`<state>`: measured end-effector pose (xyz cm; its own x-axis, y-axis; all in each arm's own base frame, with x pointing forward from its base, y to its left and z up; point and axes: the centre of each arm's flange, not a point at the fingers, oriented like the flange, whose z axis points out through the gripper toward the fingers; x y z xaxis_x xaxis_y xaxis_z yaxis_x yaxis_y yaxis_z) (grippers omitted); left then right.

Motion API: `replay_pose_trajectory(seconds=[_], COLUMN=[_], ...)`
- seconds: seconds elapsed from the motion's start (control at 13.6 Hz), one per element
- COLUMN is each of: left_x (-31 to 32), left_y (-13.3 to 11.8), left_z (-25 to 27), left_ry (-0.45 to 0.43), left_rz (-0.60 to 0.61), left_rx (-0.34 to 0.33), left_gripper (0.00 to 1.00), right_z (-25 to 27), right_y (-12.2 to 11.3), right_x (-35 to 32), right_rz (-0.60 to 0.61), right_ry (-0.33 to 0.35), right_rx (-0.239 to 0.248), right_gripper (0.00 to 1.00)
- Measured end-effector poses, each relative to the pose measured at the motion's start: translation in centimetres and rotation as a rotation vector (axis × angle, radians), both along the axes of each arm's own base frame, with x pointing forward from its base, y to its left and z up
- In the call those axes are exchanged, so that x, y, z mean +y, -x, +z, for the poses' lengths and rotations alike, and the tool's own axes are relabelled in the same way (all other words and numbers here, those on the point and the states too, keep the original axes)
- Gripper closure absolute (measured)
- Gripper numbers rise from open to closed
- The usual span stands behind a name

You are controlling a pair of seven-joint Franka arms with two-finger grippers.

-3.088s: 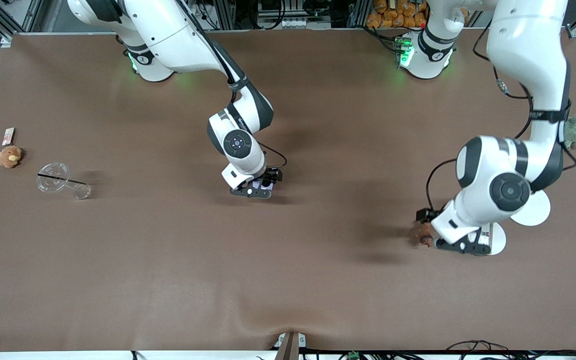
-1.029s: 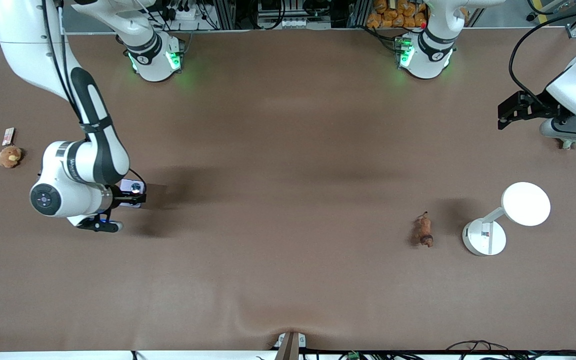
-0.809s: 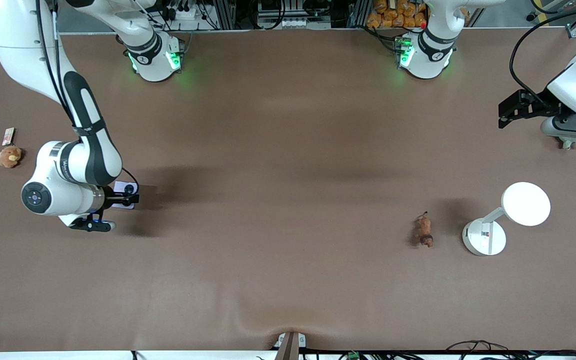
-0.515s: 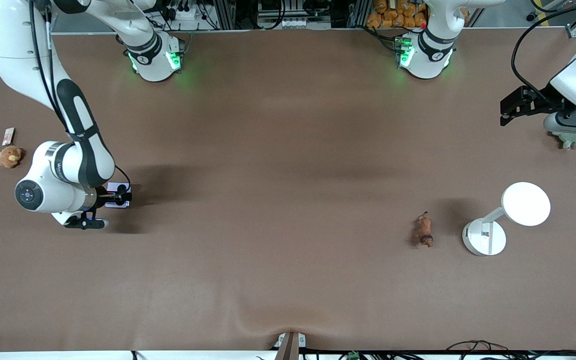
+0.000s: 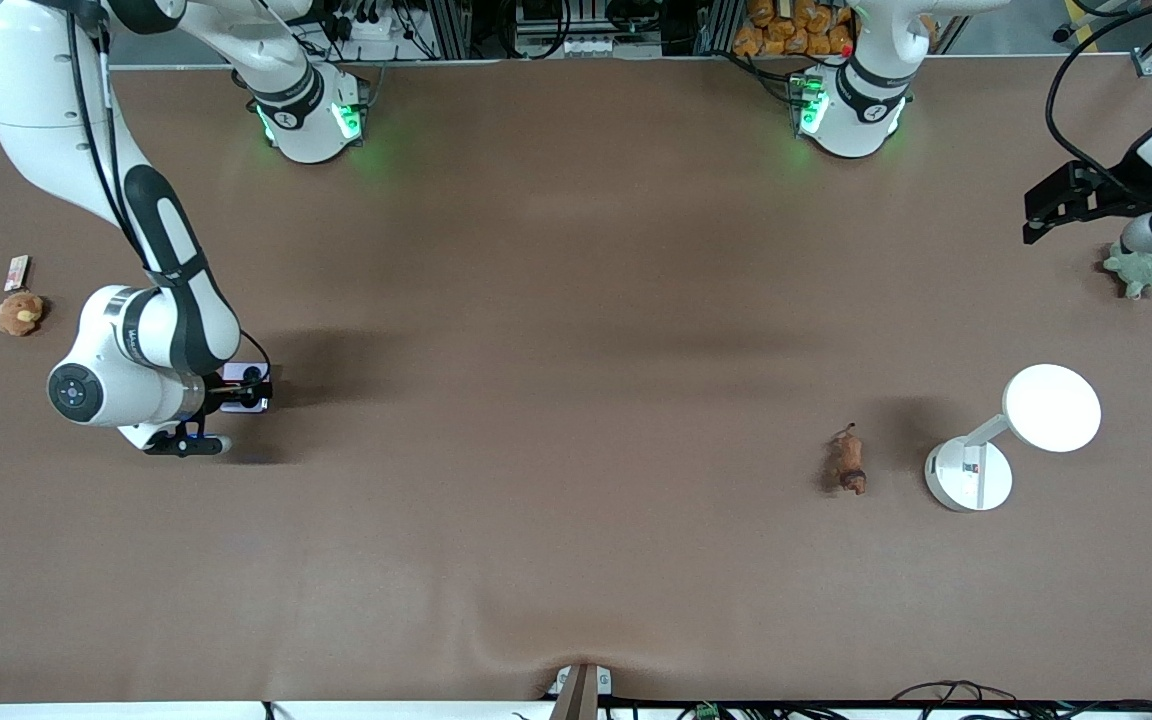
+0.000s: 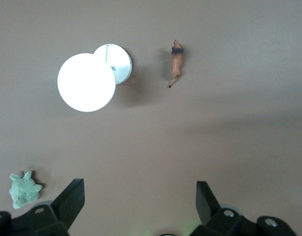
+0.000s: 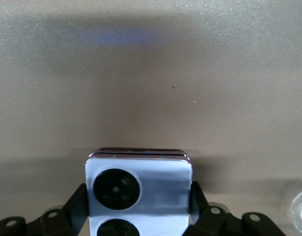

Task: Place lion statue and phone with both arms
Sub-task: 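Lower the phone beside the clear cup and open the right gripper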

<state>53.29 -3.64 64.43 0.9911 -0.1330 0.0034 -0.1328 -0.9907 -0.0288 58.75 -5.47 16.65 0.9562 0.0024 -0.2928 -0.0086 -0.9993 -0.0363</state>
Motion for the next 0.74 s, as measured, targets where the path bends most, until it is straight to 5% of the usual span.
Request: replay_pose_trajectory(seconds=[0.29,0.51,0.74], left_x=[0.1,0.1,-0.2], left_y=[0.0,0.1,0.1], left_z=[0.4,0.5,0.8], left_ry=[0.0,0.0,0.001], left_rz=[0.002,0.002,-0.003], left_rx=[-0.004,-0.005,-0.011], left_gripper=[0.0,0.0,0.0], right_z=[0.4,4.7,12.5], right_y=[-0.1,-2.5,-6.2], right_x=[-0.1,-0.2,0.6], right_rz=[-0.003,-0.015,-0.025], right_ry=[-0.004,-0.036,-0.09], right_rx=[0.018,0.059,0.003], right_gripper=[0.06,0.0,0.0])
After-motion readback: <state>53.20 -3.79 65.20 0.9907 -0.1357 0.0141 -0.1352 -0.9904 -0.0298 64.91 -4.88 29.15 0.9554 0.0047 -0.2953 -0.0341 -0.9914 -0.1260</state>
